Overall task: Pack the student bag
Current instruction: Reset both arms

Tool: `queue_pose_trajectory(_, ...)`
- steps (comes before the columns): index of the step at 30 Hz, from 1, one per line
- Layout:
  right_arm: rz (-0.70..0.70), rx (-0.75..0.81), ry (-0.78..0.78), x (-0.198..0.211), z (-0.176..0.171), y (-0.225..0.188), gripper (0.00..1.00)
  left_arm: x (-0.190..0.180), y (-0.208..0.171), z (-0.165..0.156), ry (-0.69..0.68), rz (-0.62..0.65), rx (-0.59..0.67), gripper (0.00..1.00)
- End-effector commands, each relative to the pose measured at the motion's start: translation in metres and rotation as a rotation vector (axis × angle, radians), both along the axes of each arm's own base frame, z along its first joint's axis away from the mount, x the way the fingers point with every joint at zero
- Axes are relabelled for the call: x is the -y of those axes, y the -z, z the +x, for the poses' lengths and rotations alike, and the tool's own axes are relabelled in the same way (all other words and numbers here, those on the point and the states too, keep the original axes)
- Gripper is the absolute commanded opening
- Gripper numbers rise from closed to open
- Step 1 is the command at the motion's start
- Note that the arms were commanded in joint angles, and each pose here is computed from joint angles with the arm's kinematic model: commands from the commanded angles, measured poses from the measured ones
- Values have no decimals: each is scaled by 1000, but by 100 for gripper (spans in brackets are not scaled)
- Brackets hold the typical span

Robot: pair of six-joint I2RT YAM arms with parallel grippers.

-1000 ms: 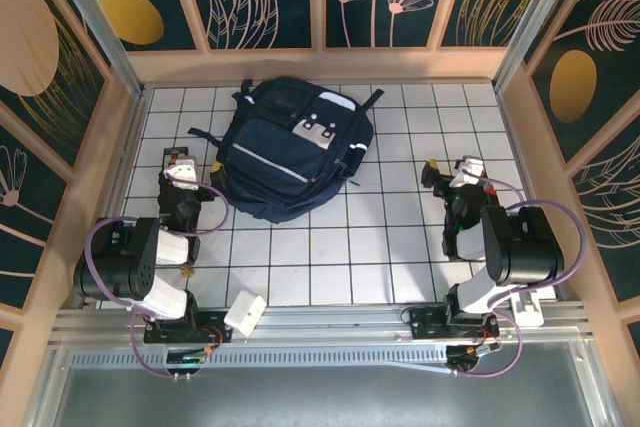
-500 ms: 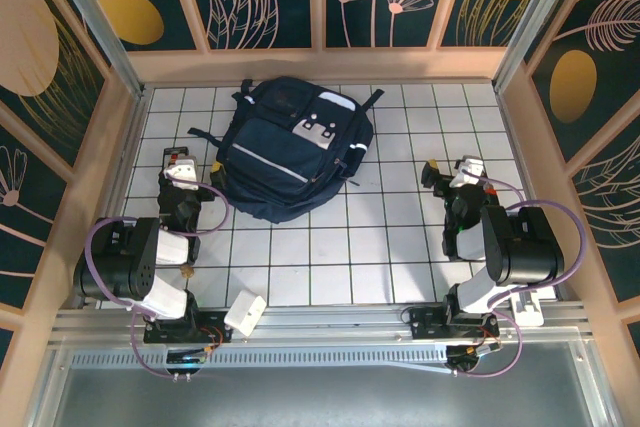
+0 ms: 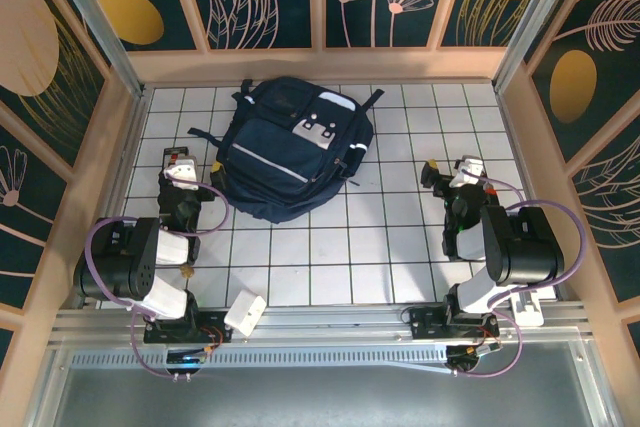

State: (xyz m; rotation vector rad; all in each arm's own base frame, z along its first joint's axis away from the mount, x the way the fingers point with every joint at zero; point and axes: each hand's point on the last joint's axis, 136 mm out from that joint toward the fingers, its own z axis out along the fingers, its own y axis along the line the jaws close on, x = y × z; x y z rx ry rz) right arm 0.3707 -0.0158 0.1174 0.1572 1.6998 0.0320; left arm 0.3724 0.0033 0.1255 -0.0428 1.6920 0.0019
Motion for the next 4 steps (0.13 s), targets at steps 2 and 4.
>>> queue_pose_trajectory(2, -3, 39, 0, 1, 4, -10, 99, 0, -13, 2, 6, -19, 46, 99)
queue_pose_trajectory(4, -6, 41, -4, -1, 4, -11, 99, 0, -12, 2, 7, -19, 44, 99)
